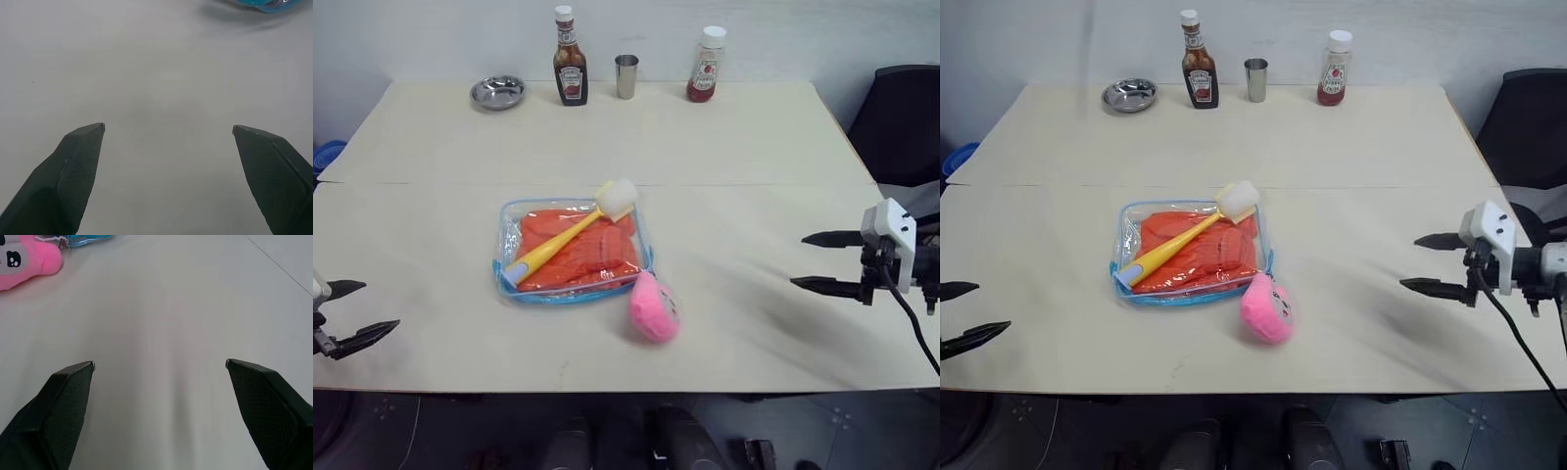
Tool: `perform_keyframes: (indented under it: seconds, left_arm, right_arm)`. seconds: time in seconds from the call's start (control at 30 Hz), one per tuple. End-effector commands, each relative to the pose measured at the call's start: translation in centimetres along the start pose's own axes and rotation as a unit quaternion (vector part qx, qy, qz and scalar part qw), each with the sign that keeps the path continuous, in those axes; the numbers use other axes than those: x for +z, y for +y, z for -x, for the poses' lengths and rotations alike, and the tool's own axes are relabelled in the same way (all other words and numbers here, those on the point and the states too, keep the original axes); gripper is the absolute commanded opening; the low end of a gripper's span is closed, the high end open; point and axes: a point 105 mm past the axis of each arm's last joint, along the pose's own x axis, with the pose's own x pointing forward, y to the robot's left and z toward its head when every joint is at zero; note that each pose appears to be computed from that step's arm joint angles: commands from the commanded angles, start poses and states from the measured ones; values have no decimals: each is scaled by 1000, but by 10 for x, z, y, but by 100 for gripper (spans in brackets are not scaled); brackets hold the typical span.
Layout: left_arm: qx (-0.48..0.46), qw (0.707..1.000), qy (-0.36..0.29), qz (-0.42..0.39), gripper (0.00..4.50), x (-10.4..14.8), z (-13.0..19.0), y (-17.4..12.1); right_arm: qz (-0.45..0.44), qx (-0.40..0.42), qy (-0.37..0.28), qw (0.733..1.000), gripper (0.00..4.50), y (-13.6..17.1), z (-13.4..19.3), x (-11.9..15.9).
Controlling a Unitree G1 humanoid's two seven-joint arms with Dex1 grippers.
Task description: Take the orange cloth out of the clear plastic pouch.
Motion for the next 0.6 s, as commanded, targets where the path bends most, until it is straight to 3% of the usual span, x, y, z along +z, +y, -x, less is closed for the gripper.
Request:
perform_keyframes:
  seconds: [0.03,0.6]
  left_arm:
    - [10,1000,1,-7,445,-1,5,2]
    - [17,999,-18,24,445,3,-5,2]
  right_arm:
    - [16,-13,-24,1000,450,-2,6,12]
    - [10,-36,-29,999,450,-2,4,13]
